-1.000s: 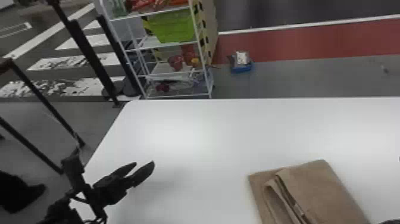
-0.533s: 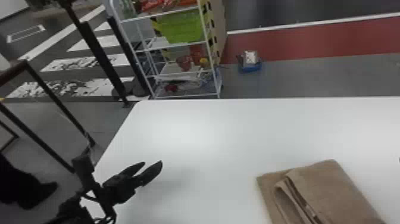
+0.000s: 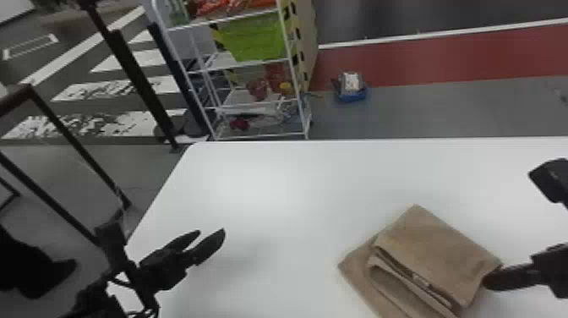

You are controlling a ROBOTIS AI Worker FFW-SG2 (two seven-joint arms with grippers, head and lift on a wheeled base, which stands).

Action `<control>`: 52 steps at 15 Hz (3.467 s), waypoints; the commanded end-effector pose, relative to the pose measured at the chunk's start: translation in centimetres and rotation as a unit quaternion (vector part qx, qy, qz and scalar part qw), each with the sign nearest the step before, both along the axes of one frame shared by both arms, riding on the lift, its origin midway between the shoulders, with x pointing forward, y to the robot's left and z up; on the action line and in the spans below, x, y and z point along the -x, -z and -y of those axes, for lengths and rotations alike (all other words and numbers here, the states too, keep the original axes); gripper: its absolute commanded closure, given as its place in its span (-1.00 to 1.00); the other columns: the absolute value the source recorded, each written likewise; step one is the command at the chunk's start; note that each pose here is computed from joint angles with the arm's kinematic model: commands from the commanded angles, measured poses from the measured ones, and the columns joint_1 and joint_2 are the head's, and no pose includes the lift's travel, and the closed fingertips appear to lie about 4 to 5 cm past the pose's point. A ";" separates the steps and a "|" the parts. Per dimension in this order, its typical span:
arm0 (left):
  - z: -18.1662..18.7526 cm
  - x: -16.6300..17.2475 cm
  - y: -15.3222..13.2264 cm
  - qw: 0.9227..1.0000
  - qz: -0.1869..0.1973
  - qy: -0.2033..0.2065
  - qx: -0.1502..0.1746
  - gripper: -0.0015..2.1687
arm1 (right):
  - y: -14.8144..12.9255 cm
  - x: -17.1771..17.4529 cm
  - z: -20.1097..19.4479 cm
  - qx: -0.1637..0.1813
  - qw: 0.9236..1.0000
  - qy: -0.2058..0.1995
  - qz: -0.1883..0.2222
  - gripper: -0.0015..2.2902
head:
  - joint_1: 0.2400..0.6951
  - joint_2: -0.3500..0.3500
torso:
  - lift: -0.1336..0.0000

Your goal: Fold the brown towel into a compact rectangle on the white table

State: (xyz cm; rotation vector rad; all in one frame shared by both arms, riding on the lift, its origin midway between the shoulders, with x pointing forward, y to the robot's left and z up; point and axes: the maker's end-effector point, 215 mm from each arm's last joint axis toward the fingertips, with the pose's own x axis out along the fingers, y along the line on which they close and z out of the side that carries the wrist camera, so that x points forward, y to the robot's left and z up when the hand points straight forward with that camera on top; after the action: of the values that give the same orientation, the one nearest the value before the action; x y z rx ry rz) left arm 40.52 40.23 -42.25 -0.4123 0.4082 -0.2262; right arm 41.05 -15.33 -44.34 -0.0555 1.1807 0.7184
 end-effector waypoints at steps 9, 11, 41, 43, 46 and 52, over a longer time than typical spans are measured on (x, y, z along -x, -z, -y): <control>0.1 0.2 0.0 1.000 0.002 0.001 0.007 -0.98 | 1.2 -7.3 -1.5 0.032 0.996 0.078 -0.022 0.33 | 1.00 0.97 | -0.85; 0.2 0.2 0.0 1.000 0.002 0.001 0.006 -0.98 | 0.8 -7.8 -2.5 0.020 0.996 0.083 -0.022 0.33 | 1.00 0.91 | -0.85; 0.2 0.0 0.1 1.000 0.000 -0.001 0.003 -0.98 | -0.9 -14.5 -4.9 0.017 0.997 0.050 0.061 0.33 | 1.00 0.91 | -0.85; 0.3 0.0 0.0 1.000 0.001 0.000 0.003 -0.98 | -0.8 -14.0 -5.1 0.013 0.997 0.050 0.059 0.29 | 1.00 0.93 | -0.85; 0.2 0.0 0.1 1.000 0.001 -0.001 0.002 -0.98 | -3.1 -12.5 -6.3 -0.030 0.996 0.041 0.080 -0.23 | 1.00 0.96 | -0.85; 0.3 -0.3 -0.7 1.000 0.008 0.002 0.001 -0.98 | -7.1 -12.1 -0.8 -0.045 0.985 0.076 0.149 -0.90 | 1.00 0.99 | -0.85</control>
State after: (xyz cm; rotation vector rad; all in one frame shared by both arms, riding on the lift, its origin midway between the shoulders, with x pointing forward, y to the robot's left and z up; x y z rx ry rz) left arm 40.85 40.00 -41.70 -0.4100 0.3963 -0.2317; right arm 52.34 -11.85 -38.31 0.0104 0.8893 0.6476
